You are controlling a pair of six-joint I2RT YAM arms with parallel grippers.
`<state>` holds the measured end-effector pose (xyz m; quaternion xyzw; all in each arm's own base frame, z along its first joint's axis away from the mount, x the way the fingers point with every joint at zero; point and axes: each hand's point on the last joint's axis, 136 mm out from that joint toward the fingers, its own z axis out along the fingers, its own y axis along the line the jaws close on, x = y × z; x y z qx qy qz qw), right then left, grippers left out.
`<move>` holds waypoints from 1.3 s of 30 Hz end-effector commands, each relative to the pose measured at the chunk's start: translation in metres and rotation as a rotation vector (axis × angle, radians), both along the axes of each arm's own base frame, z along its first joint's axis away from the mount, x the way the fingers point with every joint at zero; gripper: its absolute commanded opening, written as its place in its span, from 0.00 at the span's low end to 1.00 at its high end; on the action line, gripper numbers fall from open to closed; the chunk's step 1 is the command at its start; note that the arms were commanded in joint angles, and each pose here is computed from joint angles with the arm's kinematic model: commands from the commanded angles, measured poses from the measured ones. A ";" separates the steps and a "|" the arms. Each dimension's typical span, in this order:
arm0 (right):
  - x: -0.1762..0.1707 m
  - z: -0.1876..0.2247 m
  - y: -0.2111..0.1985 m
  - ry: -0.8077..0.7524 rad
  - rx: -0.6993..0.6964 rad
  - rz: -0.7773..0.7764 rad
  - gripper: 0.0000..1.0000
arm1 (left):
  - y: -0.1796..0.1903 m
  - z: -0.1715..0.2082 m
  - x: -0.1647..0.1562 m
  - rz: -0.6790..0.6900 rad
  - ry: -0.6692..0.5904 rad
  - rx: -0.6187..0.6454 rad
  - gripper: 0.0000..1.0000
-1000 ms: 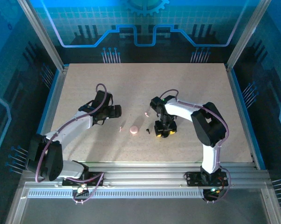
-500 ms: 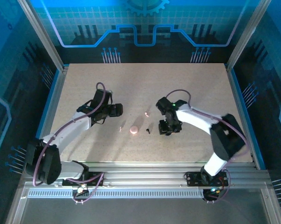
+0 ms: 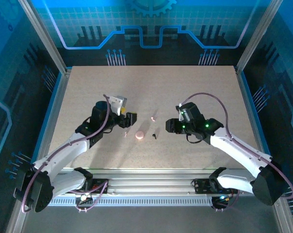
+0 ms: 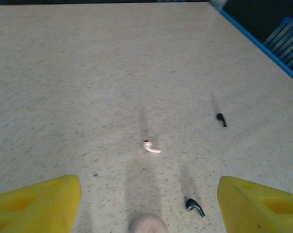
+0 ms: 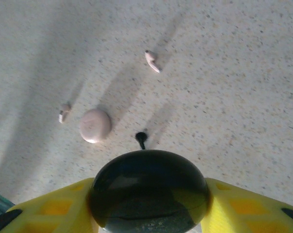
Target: Insert the wireless bluetooth earbuds into the charging case
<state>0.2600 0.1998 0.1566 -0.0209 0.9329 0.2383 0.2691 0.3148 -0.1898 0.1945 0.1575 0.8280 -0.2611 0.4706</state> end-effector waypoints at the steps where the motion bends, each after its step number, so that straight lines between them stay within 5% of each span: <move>1: 0.005 0.024 0.011 -0.051 0.126 0.009 0.50 | -0.031 0.025 -0.021 -0.221 -0.197 -0.089 0.71; 6: 0.008 0.052 0.020 -0.108 0.288 0.026 0.52 | -0.049 0.031 -0.050 -0.373 -0.419 -0.124 0.69; 19: 0.004 0.075 0.051 -0.127 0.559 0.051 0.51 | -0.091 0.027 -0.064 -0.448 -0.499 -0.094 0.62; 39: -0.009 0.067 0.057 -0.101 0.622 -0.020 0.52 | -0.121 0.026 -0.054 -0.342 -0.613 -0.161 0.59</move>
